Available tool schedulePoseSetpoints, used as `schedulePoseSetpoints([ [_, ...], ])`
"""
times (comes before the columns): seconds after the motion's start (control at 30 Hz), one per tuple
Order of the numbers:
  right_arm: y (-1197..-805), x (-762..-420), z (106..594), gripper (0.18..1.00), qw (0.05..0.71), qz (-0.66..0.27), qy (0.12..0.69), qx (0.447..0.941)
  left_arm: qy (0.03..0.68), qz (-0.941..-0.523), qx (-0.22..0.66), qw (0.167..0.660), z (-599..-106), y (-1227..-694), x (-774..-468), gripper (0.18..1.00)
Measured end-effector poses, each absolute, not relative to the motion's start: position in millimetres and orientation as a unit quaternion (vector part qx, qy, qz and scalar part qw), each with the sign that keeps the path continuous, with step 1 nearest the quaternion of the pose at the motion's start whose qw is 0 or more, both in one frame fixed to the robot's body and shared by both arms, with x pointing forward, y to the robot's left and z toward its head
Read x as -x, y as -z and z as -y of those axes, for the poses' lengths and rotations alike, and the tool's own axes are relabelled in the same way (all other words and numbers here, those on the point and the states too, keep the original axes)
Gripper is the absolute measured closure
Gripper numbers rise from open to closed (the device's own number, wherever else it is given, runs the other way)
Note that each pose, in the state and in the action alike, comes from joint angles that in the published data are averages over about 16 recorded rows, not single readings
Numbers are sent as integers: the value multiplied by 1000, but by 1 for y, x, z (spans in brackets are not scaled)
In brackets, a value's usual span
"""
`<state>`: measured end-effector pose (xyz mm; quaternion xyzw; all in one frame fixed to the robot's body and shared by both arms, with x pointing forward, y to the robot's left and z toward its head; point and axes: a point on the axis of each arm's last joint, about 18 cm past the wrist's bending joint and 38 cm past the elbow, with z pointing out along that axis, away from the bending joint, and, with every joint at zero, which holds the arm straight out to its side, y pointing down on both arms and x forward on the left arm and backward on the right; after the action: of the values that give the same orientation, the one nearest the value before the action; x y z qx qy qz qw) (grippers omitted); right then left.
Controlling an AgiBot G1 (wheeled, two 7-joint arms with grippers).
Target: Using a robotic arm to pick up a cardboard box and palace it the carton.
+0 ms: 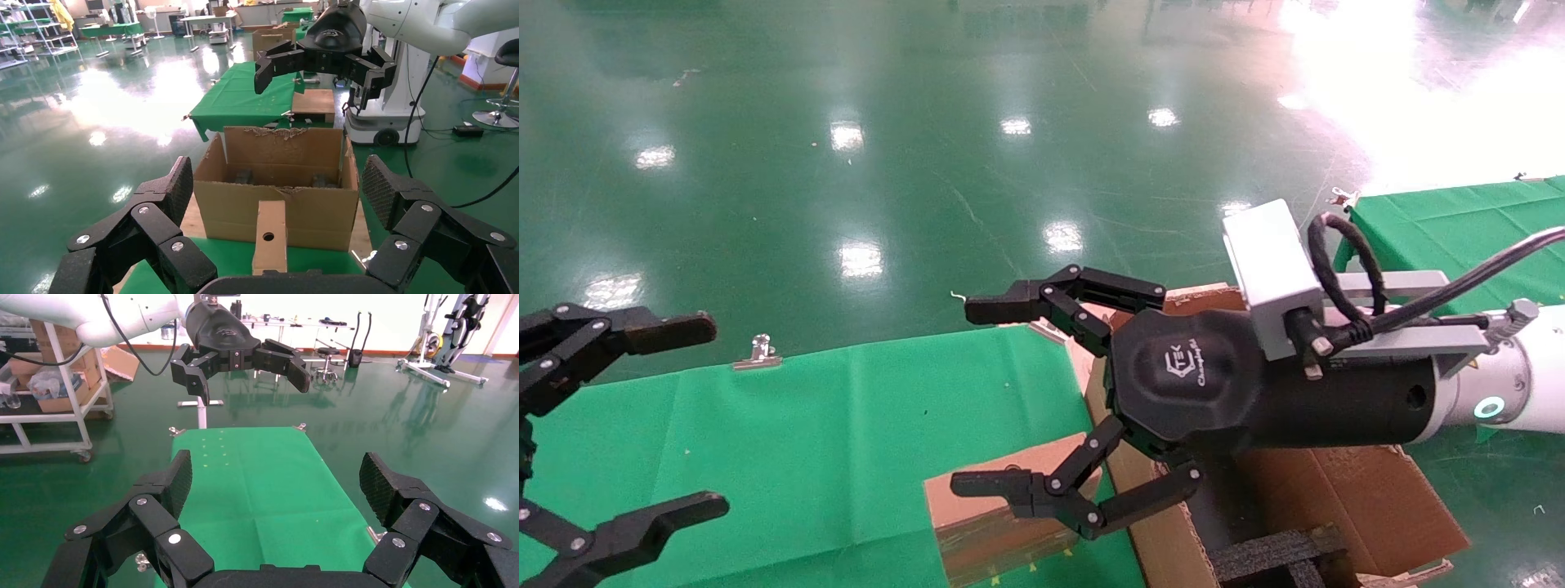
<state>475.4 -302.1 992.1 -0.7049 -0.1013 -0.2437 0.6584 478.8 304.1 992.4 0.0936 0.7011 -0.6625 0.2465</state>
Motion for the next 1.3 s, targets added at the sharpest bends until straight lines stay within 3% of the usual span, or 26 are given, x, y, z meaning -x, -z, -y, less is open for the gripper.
schedulePoseSetpoints([
  [0.93,-991,-476,302,178,656,100,244,707,662,-701,-94,246,-304,-992,-479,194],
  [1.3,-978,-489,298,178,601,88,242,756,662,-701,-94,246,-304,-992,-479,276],
])
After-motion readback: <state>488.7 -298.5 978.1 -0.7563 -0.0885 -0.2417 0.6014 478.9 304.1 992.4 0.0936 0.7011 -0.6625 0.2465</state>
